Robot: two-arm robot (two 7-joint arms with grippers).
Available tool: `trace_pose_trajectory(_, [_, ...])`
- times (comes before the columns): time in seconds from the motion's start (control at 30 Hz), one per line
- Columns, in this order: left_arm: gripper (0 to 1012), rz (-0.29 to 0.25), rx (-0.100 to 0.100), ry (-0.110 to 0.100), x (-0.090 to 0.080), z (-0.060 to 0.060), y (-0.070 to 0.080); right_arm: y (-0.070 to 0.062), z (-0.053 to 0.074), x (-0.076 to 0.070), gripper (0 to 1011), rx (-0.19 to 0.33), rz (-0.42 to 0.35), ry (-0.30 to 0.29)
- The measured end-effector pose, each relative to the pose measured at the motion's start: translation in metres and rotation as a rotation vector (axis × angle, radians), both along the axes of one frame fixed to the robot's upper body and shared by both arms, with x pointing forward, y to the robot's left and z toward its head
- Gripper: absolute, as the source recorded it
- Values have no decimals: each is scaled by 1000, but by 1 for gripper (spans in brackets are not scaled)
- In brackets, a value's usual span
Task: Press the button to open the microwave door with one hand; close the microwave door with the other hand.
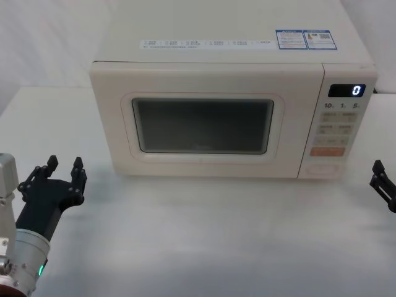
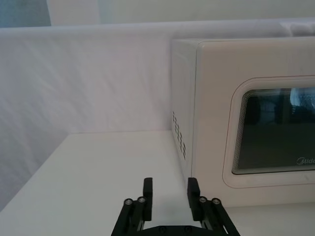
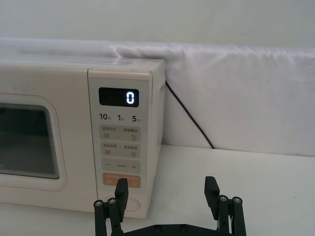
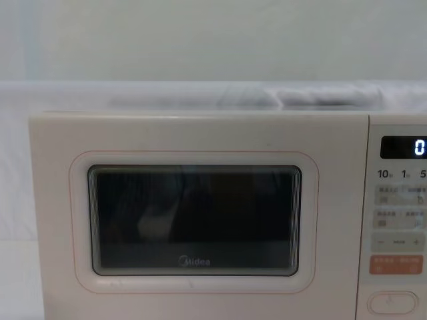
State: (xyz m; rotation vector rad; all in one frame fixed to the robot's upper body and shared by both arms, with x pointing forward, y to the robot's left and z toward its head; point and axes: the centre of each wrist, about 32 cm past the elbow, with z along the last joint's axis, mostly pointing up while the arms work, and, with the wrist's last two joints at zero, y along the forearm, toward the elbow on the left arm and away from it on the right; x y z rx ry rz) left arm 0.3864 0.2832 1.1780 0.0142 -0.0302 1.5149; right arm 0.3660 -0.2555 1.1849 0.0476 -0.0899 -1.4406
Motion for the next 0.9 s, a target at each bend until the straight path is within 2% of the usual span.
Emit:
trace_pose_trajectory(0.2, [648,-3,-1,-1,0,0,0,0,0,0,1002,0,0,0])
trace_pose_trajectory(0.23, [648,-3,-1,-1,0,0,0,0,0,0,1002,0,0,0])
trace_pose_trajectory(0.3, [744,-4,-1,-1,0,0,0,0,0,0,1002,0,0,0])
trace_pose_trajectory(0.6, [986,-6,-1,-1,0,1,0,0,0,0,1002,0,0,0])
trace_pose_trajectory(0.9, [1001,-7,-2,-2,0,1,0,0,0,0,1002,0,0,0])
